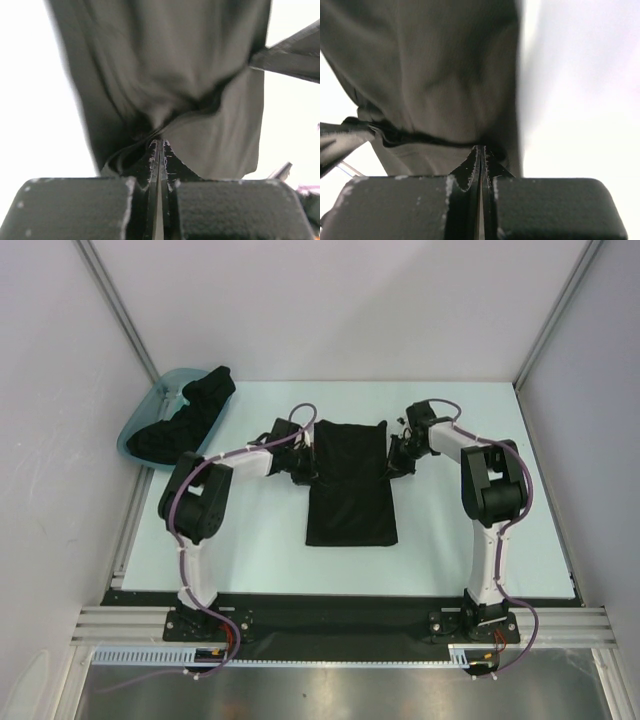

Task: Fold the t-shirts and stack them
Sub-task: Fold the tshirt

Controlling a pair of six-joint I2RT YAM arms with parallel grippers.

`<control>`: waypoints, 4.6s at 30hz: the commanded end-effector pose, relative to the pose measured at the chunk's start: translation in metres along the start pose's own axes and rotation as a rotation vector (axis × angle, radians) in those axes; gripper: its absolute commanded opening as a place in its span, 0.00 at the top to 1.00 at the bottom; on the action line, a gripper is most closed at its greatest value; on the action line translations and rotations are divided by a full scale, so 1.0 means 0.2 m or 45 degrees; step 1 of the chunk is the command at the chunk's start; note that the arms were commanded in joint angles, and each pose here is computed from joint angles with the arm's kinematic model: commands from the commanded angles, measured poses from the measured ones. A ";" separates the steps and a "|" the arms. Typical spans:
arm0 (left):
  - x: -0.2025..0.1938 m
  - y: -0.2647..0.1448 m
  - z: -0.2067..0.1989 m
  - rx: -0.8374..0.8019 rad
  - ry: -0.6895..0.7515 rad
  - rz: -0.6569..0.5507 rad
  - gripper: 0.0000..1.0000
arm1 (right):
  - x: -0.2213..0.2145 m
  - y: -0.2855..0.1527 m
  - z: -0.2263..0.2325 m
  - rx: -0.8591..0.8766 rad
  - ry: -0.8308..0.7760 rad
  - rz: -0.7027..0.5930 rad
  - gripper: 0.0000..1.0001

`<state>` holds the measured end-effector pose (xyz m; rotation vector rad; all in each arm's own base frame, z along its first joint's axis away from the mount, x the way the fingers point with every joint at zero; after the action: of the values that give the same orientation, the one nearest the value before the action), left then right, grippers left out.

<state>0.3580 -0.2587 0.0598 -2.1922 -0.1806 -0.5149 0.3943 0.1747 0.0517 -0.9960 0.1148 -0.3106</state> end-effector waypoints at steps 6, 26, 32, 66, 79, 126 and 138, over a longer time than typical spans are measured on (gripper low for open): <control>0.16 0.08 0.16 0.099 0.109 -0.015 0.98 | 0.18 0.00 -0.06 -0.010 0.034 -0.056 1.00; -0.38 -0.63 -0.12 -0.136 0.214 -0.181 0.19 | -0.47 -0.44 -0.13 0.043 0.072 -0.029 0.35; -0.61 -0.53 -0.05 -0.235 0.076 -0.142 0.19 | -0.62 -0.36 -0.21 0.107 0.139 0.013 0.33; -0.93 -0.32 0.11 0.108 -0.607 -0.028 0.41 | -0.83 -0.22 -0.37 0.125 0.427 -0.088 0.56; -0.95 -0.29 0.19 0.225 -0.773 -0.078 0.49 | -0.82 -0.22 -0.37 0.128 0.429 -0.158 0.58; -0.60 -0.66 -0.08 0.277 -0.072 -0.181 1.00 | -0.95 -0.52 -0.11 0.165 0.276 -0.088 1.00; 0.26 -0.52 -0.08 0.324 0.141 -0.160 0.99 | -0.10 -0.56 0.21 0.168 0.162 -0.177 1.00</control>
<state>0.3459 -0.2149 0.1609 -1.9401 -0.3753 -0.5992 0.3332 0.1627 0.1645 -0.8343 0.1855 -0.5350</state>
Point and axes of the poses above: each gripper's point midway between its finger pads, its own y axis out along the fingers, its own z axis along the line the jaws close on, x = y × z, the point moved 3 cm from there along -y, back along the fingers, and after that the axes turned 11 degrees about y, right-handed, at the moved point
